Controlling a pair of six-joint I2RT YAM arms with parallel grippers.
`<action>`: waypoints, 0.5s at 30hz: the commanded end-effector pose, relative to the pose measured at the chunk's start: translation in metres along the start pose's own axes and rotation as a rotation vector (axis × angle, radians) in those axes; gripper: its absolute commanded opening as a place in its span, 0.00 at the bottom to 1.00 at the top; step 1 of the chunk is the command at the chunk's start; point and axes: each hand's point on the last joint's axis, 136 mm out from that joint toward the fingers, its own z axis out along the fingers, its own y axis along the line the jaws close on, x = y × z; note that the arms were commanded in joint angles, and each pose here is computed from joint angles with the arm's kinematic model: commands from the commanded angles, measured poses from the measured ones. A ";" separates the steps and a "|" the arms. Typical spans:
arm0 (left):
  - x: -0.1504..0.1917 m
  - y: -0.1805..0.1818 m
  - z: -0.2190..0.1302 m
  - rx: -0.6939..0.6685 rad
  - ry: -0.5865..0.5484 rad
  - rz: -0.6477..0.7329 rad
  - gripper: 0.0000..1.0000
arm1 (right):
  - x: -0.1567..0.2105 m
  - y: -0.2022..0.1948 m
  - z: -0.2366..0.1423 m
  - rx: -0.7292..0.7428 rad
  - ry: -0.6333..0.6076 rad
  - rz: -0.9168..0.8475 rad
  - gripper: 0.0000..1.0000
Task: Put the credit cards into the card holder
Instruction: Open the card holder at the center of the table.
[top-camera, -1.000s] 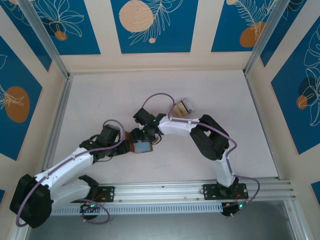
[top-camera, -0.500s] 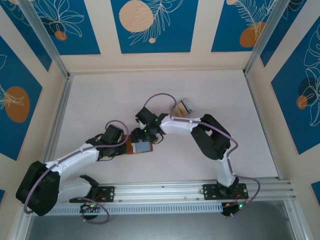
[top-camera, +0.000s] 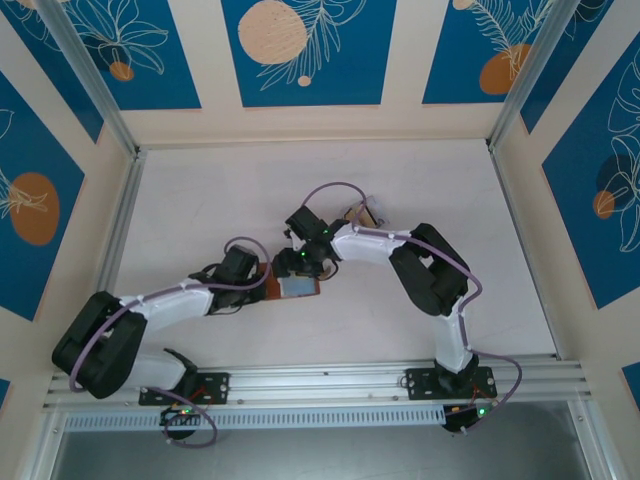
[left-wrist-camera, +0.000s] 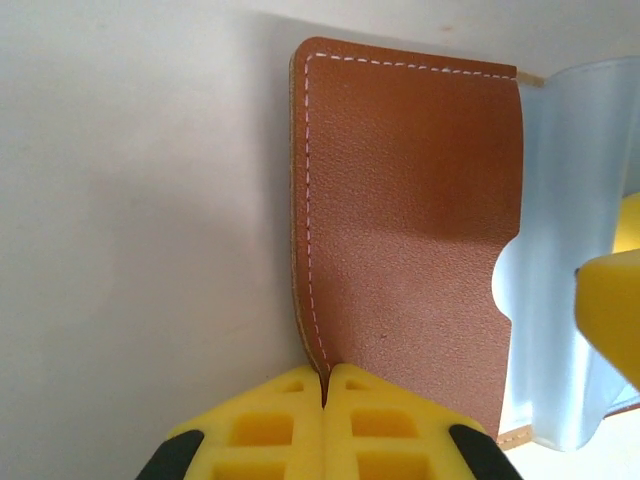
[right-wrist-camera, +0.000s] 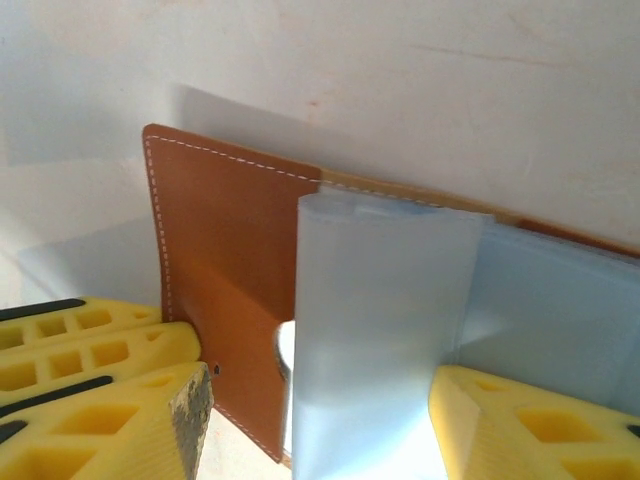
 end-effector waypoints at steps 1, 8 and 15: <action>0.022 -0.007 0.017 0.019 0.074 0.000 0.00 | 0.030 0.001 0.010 -0.056 0.118 0.047 0.62; 0.027 -0.013 0.024 0.037 0.080 -0.001 0.00 | 0.025 0.020 0.008 -0.216 0.136 0.095 0.62; 0.028 -0.008 0.019 0.021 0.068 0.002 0.20 | 0.021 -0.002 0.020 -0.171 0.142 0.168 0.61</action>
